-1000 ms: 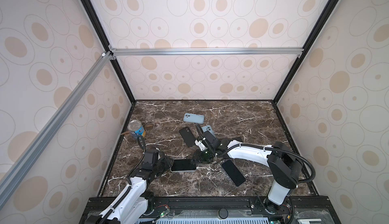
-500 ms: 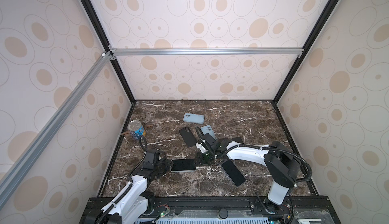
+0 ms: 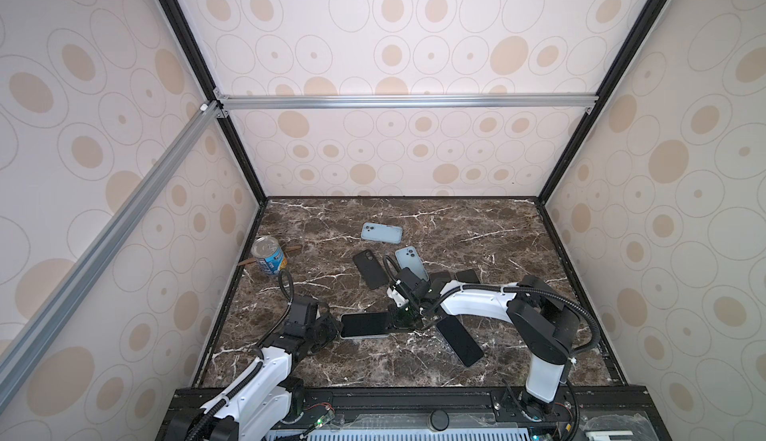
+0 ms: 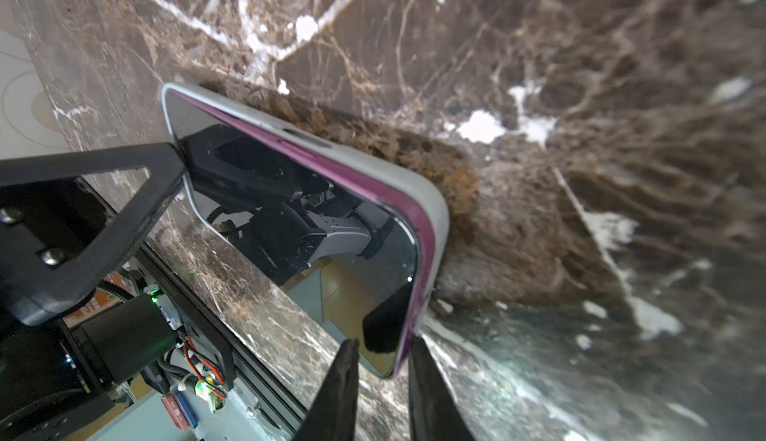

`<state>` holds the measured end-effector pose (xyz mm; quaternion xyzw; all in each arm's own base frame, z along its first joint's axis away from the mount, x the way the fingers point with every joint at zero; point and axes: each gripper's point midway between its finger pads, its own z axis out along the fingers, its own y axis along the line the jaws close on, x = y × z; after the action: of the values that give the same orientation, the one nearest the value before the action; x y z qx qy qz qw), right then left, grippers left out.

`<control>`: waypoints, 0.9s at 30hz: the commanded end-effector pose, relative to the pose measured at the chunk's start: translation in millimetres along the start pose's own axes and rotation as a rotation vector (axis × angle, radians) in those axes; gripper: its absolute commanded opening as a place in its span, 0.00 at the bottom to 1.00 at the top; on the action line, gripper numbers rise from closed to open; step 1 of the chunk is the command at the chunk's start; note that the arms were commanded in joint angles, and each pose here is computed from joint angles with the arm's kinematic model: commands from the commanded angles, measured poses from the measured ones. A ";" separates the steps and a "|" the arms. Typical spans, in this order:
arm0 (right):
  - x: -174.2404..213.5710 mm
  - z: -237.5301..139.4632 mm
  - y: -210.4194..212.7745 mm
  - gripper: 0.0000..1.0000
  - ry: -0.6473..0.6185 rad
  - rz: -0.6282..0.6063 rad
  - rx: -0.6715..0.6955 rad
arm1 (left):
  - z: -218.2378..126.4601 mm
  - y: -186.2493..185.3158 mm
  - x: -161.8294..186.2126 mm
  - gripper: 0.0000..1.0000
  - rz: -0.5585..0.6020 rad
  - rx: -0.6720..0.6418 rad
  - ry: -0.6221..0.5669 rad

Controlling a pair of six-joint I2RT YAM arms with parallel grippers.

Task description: Put the phone into the phone case

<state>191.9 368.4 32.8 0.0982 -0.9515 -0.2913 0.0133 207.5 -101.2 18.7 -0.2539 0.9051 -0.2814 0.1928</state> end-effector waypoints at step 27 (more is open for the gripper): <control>35.9 58.1 -48.9 0.10 0.155 0.005 0.195 | 10.9 23.7 43.1 0.13 -0.034 -0.030 0.103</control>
<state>191.3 366.3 21.8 0.0944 -0.9587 -0.2638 0.0490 208.7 -102.0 14.7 -0.2623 0.8955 -0.2805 0.2250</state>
